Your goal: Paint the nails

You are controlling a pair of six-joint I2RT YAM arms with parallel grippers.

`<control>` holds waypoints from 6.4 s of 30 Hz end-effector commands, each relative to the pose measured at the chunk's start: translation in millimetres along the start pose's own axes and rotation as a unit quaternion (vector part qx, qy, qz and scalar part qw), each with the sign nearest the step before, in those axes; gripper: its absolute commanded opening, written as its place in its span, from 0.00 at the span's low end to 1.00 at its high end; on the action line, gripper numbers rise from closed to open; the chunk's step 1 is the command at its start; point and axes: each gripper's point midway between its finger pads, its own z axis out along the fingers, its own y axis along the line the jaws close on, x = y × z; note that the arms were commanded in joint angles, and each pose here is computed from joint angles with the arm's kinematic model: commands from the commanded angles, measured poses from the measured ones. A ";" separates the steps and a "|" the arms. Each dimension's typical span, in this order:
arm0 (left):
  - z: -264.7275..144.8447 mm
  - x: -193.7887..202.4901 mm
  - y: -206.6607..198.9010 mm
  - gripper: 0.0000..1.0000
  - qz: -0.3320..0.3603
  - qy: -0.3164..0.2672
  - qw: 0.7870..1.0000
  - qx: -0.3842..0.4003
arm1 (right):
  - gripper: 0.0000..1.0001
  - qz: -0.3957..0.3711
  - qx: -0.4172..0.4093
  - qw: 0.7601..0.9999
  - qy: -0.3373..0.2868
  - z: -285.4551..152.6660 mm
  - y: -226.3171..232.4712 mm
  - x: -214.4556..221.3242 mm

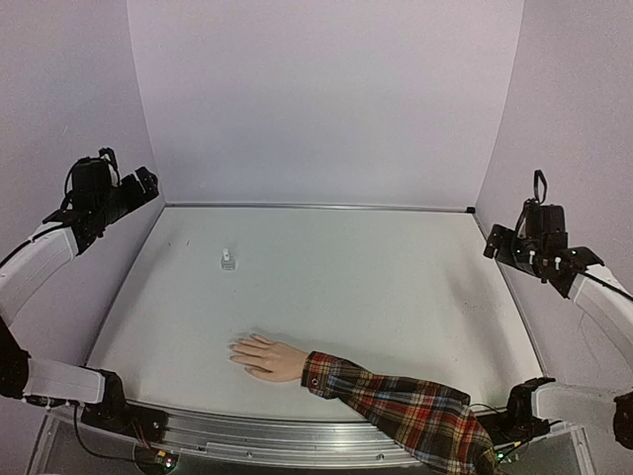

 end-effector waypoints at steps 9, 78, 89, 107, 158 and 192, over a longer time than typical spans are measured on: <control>56.0 130.5 -49.4 0.95 0.074 0.224 0.971 0.031 | 0.98 -0.080 -0.125 0.987 0.066 2.0 108.4 43.1; -11.7 237.9 -322.2 0.00 0.147 0.433 0.837 0.301 | 0.71 -0.326 -0.562 0.754 -0.095 -62.7 334.5 92.4; -33.4 239.1 -335.9 0.00 0.129 0.444 0.820 0.338 | 0.57 -0.324 -0.573 0.747 -0.094 -56.9 353.8 92.6; -36.3 239.0 -335.9 0.00 0.140 0.440 0.823 0.331 | 0.37 -0.329 -0.572 0.747 -0.079 -46.4 374.7 110.1; -41.4 230.0 -331.9 0.15 0.158 0.423 0.833 0.319 | 0.00 -0.328 -0.543 0.769 -0.078 -34.8 377.4 117.6; -117.9 183.0 -367.7 0.65 0.102 0.275 0.805 0.515 | 0.00 -0.287 -0.616 0.721 -0.137 -114.4 354.3 76.0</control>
